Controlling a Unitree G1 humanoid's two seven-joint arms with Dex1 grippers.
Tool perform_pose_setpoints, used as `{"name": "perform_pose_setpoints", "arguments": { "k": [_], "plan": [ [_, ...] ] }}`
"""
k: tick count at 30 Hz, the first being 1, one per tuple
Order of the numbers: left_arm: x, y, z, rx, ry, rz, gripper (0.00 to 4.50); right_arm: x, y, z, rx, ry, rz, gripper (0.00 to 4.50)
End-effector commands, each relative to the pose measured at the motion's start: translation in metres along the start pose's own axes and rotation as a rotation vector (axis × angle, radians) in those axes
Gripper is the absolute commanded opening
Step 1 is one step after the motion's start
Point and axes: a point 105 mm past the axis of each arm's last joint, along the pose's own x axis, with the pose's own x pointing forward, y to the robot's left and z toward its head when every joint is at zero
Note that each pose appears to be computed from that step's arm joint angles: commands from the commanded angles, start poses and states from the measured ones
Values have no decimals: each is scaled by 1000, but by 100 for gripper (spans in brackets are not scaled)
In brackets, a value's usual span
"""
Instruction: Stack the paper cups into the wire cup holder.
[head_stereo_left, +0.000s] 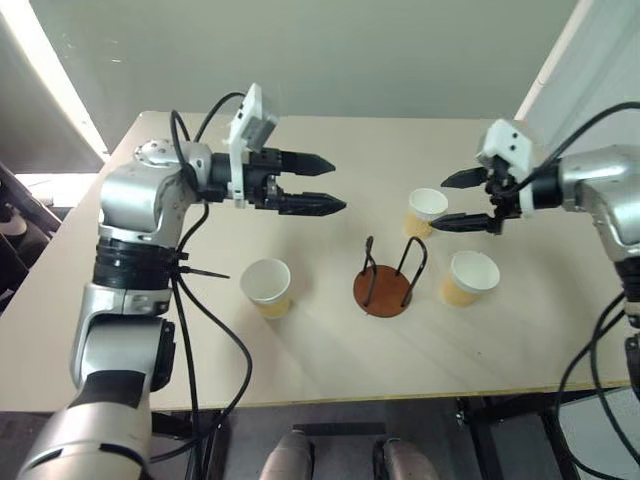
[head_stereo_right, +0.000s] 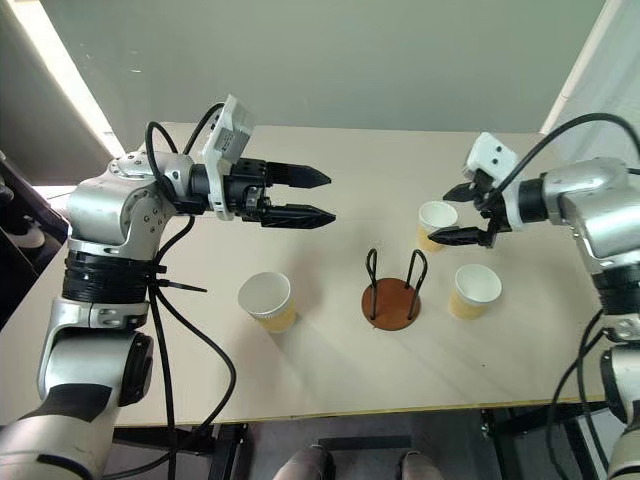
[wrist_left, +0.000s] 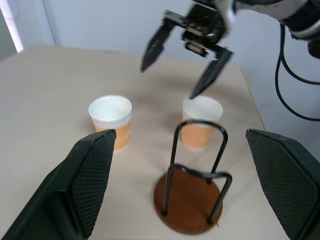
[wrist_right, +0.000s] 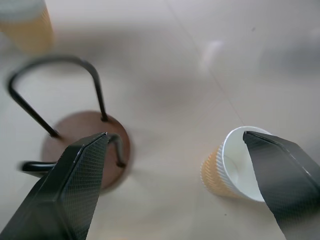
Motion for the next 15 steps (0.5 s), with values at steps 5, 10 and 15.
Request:
{"name": "perform_pose_setpoints", "arguments": {
  "k": [5,10,15],
  "plan": [
    [-17,-6,-14,82,124,21,446,11,-19,-8,-114,99,-15,450],
    [-21,-2,-13,96,126,53,446,19,-33,-18,-165,179,-38,450],
    [-21,-2,-12,100,120,64,446,27,-36,-28,-207,243,-26,450]
  ]
}}
